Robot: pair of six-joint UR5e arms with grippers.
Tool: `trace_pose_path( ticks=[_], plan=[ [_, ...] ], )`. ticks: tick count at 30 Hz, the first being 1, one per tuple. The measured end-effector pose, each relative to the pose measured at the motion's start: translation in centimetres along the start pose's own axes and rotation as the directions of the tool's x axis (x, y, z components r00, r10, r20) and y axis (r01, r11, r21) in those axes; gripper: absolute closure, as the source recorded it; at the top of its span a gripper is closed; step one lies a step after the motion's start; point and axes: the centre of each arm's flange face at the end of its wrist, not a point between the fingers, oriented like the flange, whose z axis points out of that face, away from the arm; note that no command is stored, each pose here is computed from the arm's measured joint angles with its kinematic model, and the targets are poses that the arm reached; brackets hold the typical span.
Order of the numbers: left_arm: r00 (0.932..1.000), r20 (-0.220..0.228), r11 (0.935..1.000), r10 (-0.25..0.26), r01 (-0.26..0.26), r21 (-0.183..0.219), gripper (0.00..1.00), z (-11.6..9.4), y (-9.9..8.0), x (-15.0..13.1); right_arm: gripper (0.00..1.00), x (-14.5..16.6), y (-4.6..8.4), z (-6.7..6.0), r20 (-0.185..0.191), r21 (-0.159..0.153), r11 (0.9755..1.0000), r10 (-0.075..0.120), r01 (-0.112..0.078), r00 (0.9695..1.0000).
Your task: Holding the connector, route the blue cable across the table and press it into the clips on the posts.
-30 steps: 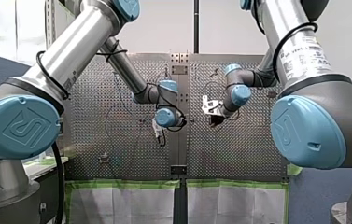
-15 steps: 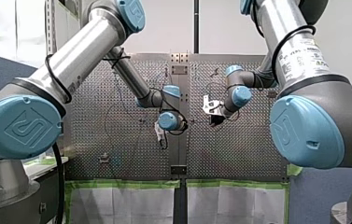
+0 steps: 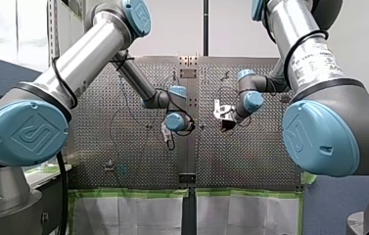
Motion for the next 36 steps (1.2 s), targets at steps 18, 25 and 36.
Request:
trace_pose_path(
  ticks=[18, 25, 36],
  plan=[
    [0.9975, -0.05, 0.9987, 0.05, -0.05, -0.007, 0.36, 0.6, -0.4, -0.9, 1.0, 1.5, 2.4, 1.1, -0.029, -0.013, 0.9998, 0.015, -0.016, 0.9995],
    [0.9916, -0.092, 0.995, 0.091, -0.094, -0.031, 0.0, -0.1, -0.6, -0.5, 1.0, 1.4, 3.1, 1.0, -0.019, -0.02, 0.9995, 0.023, -0.024, 0.9995],
    [0.9713, -0.163, 0.9792, 0.173, -0.188, -0.078, 0.0, -3.2, -2.1, -1.3, 1.0, 1.4, 4.5, 0.7, -0.007, -0.026, 0.9989, 0.038, -0.038, 0.9993]
  ],
)
